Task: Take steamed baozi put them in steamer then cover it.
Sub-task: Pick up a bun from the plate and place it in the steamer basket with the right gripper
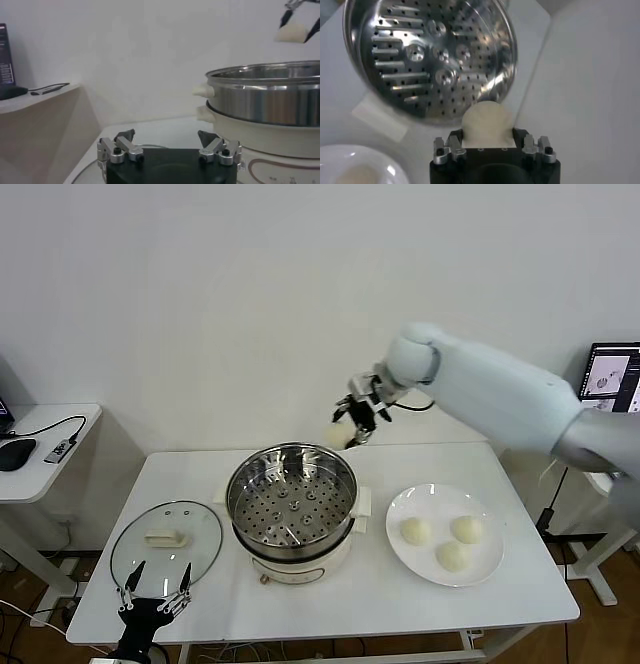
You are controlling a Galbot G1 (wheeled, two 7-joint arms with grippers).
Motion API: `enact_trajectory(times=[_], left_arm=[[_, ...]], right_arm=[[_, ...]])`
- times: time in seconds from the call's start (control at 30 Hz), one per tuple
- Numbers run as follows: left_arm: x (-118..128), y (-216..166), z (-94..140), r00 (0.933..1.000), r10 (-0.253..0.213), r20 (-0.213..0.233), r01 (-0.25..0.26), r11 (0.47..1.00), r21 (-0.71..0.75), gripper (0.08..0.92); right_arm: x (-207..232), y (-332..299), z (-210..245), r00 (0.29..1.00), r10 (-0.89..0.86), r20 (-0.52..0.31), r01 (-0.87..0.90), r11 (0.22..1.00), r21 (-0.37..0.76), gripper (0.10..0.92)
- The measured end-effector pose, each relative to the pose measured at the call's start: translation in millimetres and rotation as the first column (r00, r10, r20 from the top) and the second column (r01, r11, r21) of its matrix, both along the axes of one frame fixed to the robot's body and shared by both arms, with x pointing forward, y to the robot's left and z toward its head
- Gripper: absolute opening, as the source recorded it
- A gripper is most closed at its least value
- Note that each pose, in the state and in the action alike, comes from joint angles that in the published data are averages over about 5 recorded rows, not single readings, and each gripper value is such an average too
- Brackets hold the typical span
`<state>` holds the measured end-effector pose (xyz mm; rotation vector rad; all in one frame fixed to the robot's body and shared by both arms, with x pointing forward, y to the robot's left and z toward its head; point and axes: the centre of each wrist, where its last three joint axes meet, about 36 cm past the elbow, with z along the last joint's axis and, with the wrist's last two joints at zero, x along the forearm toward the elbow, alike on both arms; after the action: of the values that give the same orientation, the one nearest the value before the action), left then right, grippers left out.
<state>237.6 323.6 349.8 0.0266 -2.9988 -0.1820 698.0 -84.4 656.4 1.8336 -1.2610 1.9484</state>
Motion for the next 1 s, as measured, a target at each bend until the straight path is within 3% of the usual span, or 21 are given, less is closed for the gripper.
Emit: enact_trajectory(times=[0.43,0.9,1.0], left_arm=[[-2.0,2.4,2.6,0.9998,0.017,0.009,-0.017,1.000,0.000,0.823],[0.6,3.5,3.4,0.9997,0.020,0.016,-0.020,1.000,0.002,0.823],[1.5,3.7,2.7,0.9996,0.024,0.017,-0.024,1.000,0.001,0.823]], right_arm=[[-0.9,64.7,-41.0,0.950,0.299,0.091,-0.286,0.948,-0.138,0.619],[5.2,90.3,-73.4,0.878,0.460,0.128,-0.424,0.874,-0.237,0.627],[7.5,91.5,-76.2,0.867,0.480,0.135,-0.438,0.863,-0.253,0.666]])
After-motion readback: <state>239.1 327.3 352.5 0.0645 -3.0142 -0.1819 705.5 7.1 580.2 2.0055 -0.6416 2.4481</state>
